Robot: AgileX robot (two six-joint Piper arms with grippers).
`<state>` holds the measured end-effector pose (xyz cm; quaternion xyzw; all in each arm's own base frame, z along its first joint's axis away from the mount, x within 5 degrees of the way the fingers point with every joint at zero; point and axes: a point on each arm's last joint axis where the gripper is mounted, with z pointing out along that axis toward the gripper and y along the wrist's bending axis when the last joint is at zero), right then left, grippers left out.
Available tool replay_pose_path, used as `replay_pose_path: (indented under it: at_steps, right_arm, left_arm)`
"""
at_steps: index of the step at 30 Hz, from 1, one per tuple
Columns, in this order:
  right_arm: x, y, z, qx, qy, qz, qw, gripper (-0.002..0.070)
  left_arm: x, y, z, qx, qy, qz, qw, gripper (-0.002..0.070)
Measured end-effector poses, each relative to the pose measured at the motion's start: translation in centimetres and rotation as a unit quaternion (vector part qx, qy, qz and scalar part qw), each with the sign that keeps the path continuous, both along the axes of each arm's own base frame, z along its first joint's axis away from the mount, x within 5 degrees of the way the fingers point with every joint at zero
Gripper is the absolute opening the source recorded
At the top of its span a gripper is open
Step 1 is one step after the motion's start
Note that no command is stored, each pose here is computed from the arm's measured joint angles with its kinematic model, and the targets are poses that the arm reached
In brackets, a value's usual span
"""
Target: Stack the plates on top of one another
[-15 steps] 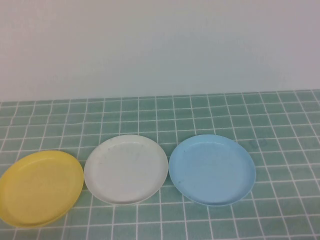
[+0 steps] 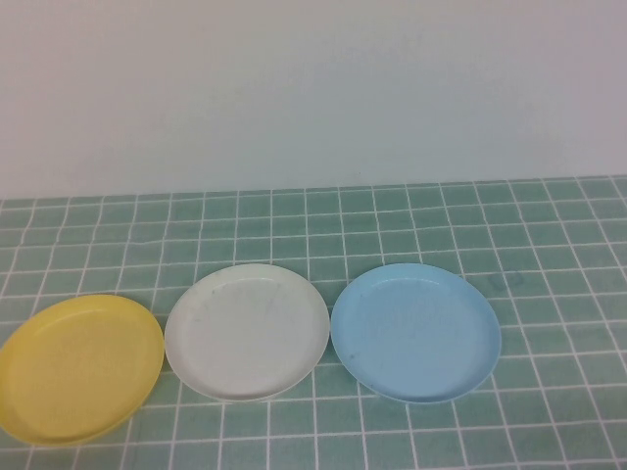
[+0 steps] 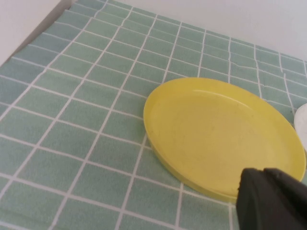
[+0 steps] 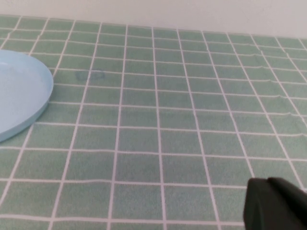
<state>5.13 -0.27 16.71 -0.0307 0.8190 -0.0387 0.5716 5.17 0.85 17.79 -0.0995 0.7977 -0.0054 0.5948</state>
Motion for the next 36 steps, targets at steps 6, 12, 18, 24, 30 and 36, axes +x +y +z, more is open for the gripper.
replay_pose_path:
  at_steps: [6, 12, 18, 24, 30, 36]
  right_arm:
    - [0.0, 0.0, 0.0, 0.000, 0.000, 0.000, 1.000, -0.0002]
    - [0.0, 0.0, 0.0, 0.001, 0.000, 0.000, 1.000, -0.0002]
    - [0.0, 0.0, 0.0, 0.001, 0.000, 0.000, 1.000, -0.0002]
    - [0.0, -0.1, 0.0, -0.008, 0.000, 0.000, 1.000, -0.0002]
    - [0.3, 0.0, 0.9, -0.008, -0.053, 0.004, 0.999, -0.0002]
    - [0.6, 0.3, 3.3, -0.009, -0.185, 0.016, 0.983, -0.0002]
  left_arm:
    - [0.0, 0.1, 0.0, 0.015, 0.002, 0.000, 1.000, -0.0001]
    - [0.0, 0.4, 0.1, 0.083, 0.007, -0.003, 0.997, -0.0001]
    - [0.0, 0.5, 0.1, 0.105, 0.008, -0.002, 0.994, -0.0001]
    - [0.0, 0.6, 0.2, 0.121, 0.008, 0.000, 0.993, -0.0001]
    - [0.2, 0.4, 0.9, 0.130, -0.036, -0.011, 0.991, -0.0001]
    - [0.4, -0.3, 2.7, 0.137, -0.139, -0.038, 0.980, -0.0001]
